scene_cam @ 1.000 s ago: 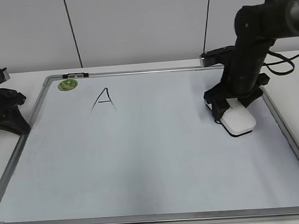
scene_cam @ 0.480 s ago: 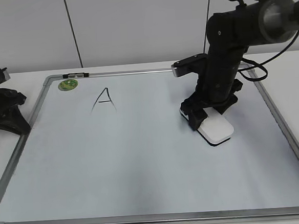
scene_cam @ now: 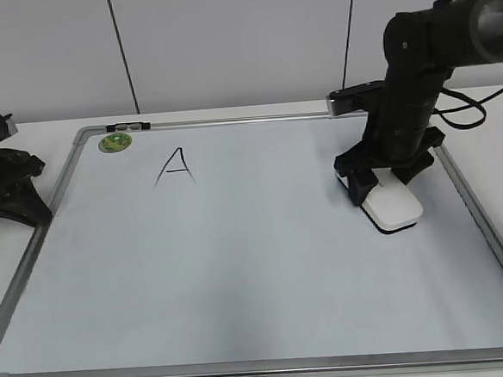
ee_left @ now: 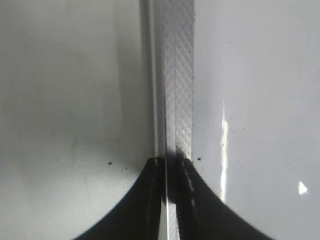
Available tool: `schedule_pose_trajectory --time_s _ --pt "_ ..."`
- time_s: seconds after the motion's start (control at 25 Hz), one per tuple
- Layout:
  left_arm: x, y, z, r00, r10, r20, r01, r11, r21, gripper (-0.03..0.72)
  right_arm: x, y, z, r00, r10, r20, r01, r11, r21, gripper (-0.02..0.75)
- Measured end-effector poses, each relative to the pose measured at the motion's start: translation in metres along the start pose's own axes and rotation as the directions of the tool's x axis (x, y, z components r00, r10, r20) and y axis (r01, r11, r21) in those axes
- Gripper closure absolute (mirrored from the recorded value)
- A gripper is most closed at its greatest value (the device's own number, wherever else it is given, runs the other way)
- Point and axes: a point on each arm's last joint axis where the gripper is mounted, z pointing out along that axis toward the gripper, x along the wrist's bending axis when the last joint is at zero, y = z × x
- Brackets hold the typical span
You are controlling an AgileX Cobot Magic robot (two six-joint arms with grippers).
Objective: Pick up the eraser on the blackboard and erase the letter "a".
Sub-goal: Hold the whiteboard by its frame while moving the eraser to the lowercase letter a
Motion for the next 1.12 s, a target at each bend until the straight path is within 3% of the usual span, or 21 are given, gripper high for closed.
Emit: schedule_pose_trajectory --time_s 0.28,0.52,0.96,1.12 --pt "0.0 0.0 0.0 1.0 0.0 0.0 0.0 1.0 0.0 0.643 -0.019 -0.002 -0.001 0.996 0.038 0.081 -0.039 0.999 0.008 0.202" --pt "0.0 0.0 0.0 1.0 0.0 0.0 0.0 1.0 0.0 0.643 -0.013 -0.002 0.0 1.0 0.029 0.007 -0.029 1.0 0.006 0.202" --pt "0.0 0.0 0.0 1.0 0.0 0.0 0.0 1.0 0.0 0.643 0.057 0.0 -0.001 0.983 -0.173 -0.066 0.174 0.985 0.012 0.202" --pt "0.0 0.0 0.0 1.0 0.0 0.0 0.0 1.0 0.0 0.643 0.07 0.003 -0.012 0.975 -0.199 -0.097 0.204 0.978 0.036 0.202"
